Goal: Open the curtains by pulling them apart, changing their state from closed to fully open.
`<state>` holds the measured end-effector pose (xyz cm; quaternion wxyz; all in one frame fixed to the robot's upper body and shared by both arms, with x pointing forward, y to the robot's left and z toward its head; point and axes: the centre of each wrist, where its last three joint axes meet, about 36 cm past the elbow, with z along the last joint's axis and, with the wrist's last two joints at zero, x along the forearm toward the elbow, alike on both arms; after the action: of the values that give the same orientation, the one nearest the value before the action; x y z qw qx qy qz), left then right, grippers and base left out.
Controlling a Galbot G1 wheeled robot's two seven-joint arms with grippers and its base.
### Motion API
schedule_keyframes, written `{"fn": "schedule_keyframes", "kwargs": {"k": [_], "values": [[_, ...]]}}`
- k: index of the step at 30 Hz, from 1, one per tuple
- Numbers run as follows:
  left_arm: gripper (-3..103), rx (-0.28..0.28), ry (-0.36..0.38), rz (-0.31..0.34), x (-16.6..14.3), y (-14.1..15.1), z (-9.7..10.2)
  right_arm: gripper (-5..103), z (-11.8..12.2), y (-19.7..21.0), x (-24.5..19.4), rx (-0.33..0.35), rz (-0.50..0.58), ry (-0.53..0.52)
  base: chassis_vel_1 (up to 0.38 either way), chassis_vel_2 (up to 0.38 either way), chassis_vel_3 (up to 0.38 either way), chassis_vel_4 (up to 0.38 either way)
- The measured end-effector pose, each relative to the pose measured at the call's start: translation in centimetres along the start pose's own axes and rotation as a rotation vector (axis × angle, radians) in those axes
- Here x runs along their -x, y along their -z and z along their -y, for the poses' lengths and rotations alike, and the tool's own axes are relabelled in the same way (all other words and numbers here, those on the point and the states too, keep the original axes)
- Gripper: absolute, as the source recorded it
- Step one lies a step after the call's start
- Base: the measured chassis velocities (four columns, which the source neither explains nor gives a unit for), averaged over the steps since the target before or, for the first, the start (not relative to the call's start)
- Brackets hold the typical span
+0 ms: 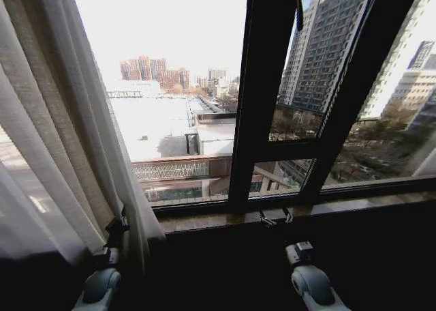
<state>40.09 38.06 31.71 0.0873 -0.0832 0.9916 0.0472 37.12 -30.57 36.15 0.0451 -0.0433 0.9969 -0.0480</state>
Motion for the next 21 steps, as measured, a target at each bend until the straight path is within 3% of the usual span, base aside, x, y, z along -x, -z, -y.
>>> {"fn": "schedule_keyframes", "kwargs": {"k": [9, 21], "values": [[0, 0.025, 0.078, -0.050, 1.4, -2.6, -3.4, 100, 0.0, 0.0, 0.0, 0.000, 0.000, 0.000, 0.000, 0.000, 0.000, 0.000], [0, 0.020, 0.103, -0.055, 1.3, -2.8, -4.7, 100, 0.0, 0.0, 0.0, 0.000, 0.000, 0.000, 0.033, 0.036, -0.042, -0.038]]}}
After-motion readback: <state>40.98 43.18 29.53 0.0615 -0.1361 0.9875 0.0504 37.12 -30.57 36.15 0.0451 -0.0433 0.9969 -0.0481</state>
